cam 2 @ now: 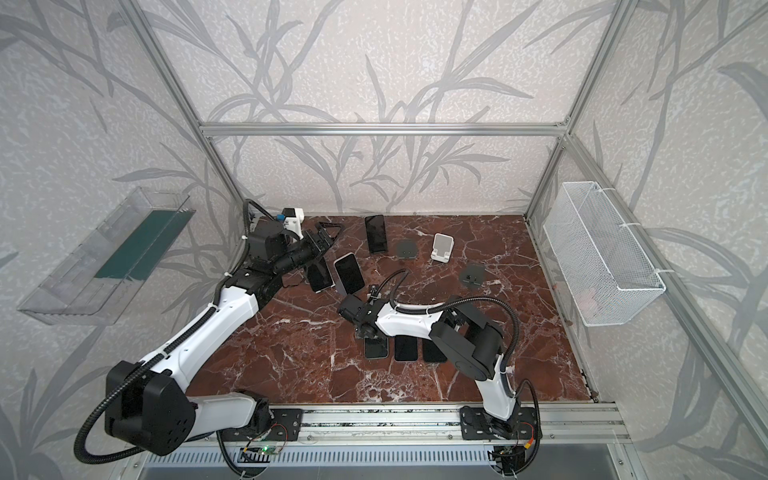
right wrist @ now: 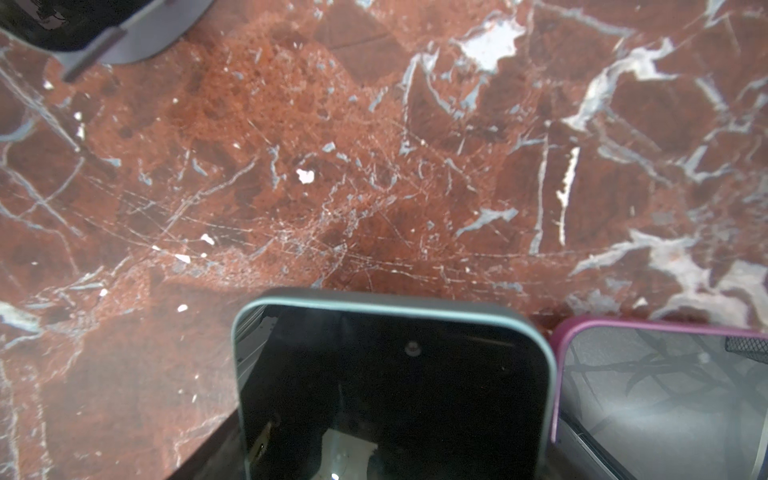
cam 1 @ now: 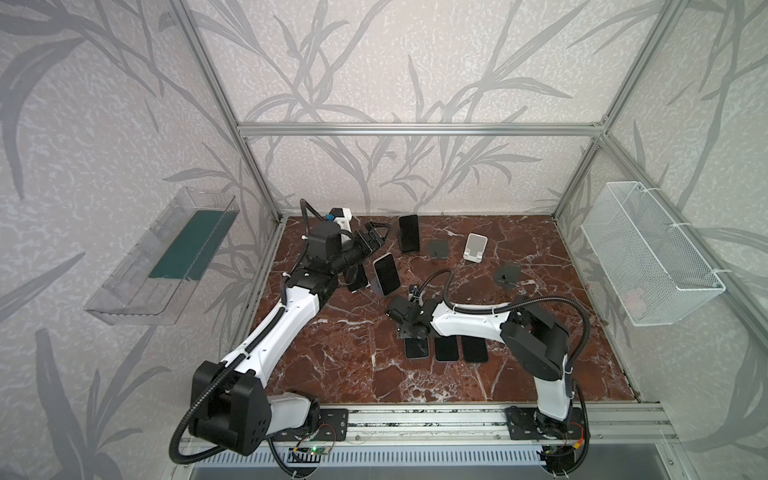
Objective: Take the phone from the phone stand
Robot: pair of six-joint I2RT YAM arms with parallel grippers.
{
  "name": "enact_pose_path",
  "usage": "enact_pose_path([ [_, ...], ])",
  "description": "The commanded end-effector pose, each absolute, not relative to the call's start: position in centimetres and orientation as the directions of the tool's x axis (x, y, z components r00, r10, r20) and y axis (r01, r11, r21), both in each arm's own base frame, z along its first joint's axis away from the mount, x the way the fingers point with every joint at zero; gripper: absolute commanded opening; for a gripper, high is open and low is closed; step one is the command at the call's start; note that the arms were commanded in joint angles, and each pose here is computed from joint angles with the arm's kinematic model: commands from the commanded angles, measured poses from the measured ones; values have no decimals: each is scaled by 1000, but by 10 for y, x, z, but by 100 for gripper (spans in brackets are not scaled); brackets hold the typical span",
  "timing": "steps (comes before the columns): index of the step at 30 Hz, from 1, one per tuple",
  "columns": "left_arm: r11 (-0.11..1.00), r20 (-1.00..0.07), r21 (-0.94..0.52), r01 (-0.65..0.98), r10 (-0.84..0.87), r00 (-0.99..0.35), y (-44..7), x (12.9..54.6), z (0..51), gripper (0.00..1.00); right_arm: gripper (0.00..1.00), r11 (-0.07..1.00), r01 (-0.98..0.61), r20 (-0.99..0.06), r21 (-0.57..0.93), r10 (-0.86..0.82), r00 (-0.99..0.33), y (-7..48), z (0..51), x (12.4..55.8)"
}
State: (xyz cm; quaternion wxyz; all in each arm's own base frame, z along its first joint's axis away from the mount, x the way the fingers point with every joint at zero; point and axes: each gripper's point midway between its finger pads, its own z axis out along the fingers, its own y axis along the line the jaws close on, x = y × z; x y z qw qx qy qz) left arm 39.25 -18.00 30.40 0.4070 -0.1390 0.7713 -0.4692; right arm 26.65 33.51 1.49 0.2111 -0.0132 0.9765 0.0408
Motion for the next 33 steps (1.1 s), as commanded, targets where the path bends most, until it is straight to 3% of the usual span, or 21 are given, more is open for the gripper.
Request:
enact_pose_path([
  [1, 508, -519, -835, 213, -598, -611, -183, 394, 321, 93, 77, 997, -11, -260, -72, -30, -965, 294, -28, 234],
  [11, 539, -560, -811, 229, -598, -573, -175, 389, 332, 92, 79, 1000, -18, -237, -26, -23, -971, 299, -26, 228],
  [20, 507, -532, -831, 230, -601, -597, -179, 389, 332, 92, 80, 1000, -2, -240, 5, -1, -971, 294, -15, 223],
  [28, 498, -545, -826, 263, -592, -593, -181, 386, 341, 92, 83, 990, -111, -367, 86, -72, -928, 310, 51, 241],
  [33, 504, -556, -820, 270, -590, -586, -180, 385, 343, 92, 84, 985, -170, -567, 15, -132, -813, 292, 134, 265],
])
